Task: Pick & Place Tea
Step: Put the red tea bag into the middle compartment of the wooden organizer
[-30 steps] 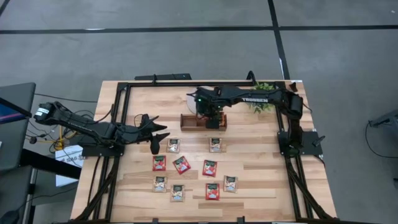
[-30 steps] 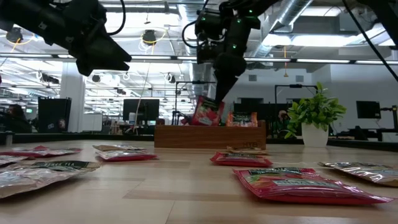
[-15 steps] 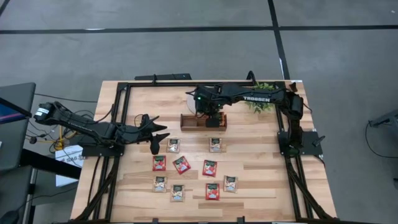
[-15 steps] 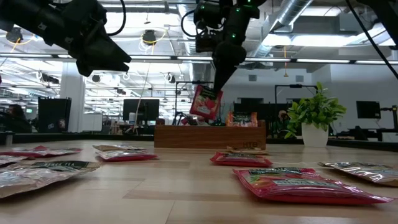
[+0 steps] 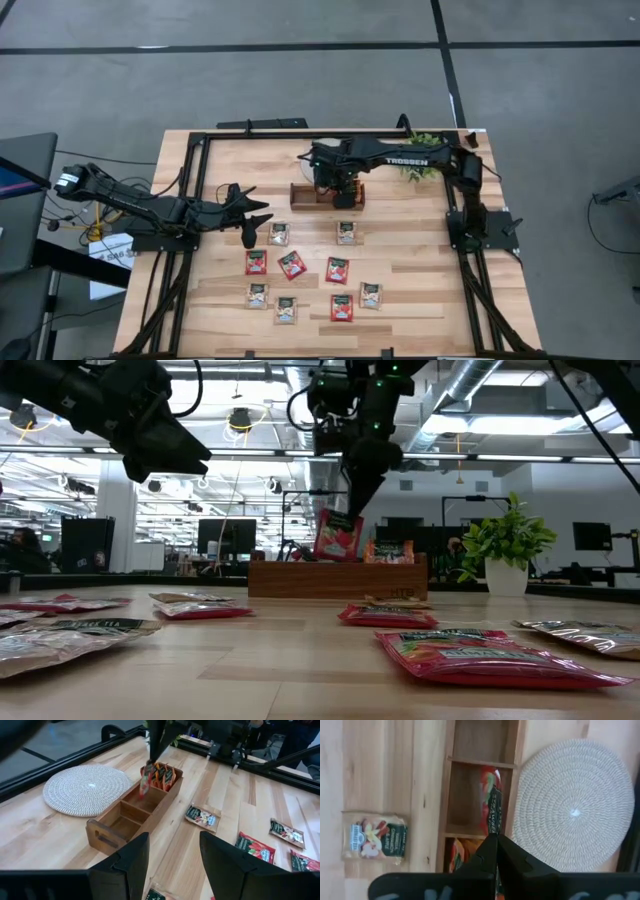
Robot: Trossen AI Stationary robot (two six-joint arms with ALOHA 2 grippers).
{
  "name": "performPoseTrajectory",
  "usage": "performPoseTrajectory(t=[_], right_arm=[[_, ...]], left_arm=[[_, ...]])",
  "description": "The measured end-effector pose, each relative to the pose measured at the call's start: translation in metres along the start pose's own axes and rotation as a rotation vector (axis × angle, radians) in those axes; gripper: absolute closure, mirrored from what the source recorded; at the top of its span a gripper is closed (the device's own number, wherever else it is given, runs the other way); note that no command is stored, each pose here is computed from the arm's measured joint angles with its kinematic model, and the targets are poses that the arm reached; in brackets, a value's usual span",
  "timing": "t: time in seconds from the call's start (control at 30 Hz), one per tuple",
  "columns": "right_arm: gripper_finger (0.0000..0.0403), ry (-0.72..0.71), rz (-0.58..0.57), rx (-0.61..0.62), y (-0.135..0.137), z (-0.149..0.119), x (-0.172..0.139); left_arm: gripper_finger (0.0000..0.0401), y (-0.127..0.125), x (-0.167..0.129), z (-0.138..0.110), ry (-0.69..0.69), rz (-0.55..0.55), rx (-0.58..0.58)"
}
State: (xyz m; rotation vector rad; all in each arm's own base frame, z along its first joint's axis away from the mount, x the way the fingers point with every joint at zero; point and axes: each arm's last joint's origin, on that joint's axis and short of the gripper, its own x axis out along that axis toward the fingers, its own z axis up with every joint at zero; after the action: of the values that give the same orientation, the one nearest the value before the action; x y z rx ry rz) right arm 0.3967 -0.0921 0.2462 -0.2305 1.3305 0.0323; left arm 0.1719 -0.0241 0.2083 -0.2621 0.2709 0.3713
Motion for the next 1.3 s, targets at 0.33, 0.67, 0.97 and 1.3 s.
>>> performPoseTrajectory(t=[0.33,0.67,0.97,1.3], right_arm=[[0.0403,0.032,0.012,-0.017,0.0008,-0.0008,0.0077],[0.0403,0.052,0.02,-0.021,-0.0002,-0.0036,0.0071],[0.0403,0.022,0.0,-0.056,0.0034,0.0015,0.0067],[0.0403,0.052,-0.036,-0.061,0.0024,-0.0003,0.0063]], left_arm=[[0.0234,0.0,0.0,0.0001,0.0,0.0,-0.007],[0.0234,0.0,0.0,0.0,0.0,0.0,-0.007],[0.0234,-0.0001,0.0,0.0002,-0.001,0.0,-0.007],[0.0234,-0.0001,0.0,0.0002,-0.001,-0.001,-0.007]])
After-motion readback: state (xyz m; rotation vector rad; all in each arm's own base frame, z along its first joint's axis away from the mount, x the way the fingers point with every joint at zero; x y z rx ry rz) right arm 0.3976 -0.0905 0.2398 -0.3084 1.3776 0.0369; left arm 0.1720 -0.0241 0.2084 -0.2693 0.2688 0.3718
